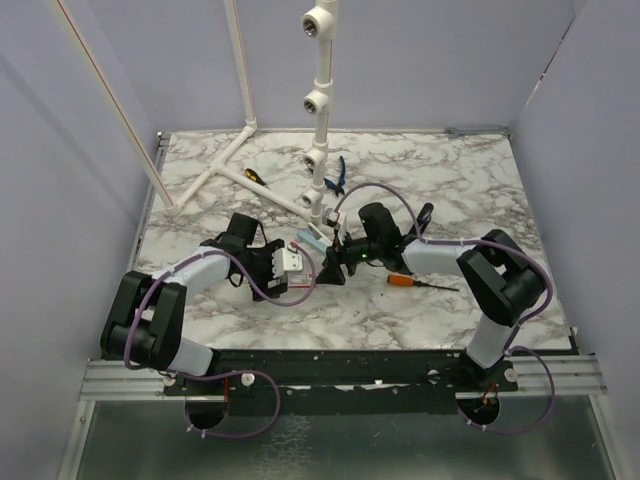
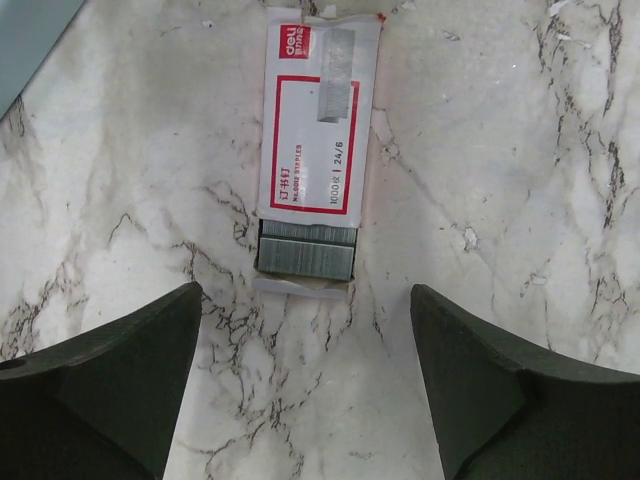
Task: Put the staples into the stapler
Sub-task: Open the staple box at the center of the board.
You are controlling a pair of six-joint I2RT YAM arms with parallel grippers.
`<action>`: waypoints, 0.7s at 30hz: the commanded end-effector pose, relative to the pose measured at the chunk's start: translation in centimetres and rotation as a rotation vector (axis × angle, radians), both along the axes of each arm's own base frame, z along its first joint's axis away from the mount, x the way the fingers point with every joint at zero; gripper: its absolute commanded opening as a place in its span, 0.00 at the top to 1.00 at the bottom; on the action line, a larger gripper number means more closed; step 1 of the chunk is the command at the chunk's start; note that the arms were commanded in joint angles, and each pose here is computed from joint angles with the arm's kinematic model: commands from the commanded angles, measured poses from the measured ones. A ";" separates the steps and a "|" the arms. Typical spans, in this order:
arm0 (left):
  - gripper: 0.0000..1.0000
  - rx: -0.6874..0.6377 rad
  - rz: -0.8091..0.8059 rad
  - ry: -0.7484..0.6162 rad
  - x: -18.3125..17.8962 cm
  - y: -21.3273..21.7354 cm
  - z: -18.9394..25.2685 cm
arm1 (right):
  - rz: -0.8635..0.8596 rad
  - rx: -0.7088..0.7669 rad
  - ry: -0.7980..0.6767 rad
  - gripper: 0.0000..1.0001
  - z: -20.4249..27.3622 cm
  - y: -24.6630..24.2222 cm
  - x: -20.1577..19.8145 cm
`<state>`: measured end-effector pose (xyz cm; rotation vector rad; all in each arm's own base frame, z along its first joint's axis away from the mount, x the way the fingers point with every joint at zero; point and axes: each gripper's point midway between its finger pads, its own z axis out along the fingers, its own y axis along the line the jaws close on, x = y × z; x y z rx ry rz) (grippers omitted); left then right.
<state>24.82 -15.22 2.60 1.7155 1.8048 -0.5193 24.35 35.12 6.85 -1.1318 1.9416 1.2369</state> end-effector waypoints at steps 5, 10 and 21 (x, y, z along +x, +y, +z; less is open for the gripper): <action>0.17 -0.032 -0.074 -0.002 0.2 -0.6 -0.2 | 0.043 -0.065 -0.256 0.30 -1.2 1.0 1.5; 0.21 -0.053 -0.069 0.007 0.5 -1.0 -0.5 | 0.095 -0.073 -0.325 0.28 -2.0 2.2 1.0; 0.29 -0.071 -0.045 0.035 0.2 -1.2 -1.3 | 0.141 -0.082 -0.343 0.31 -3.8 3.2 1.0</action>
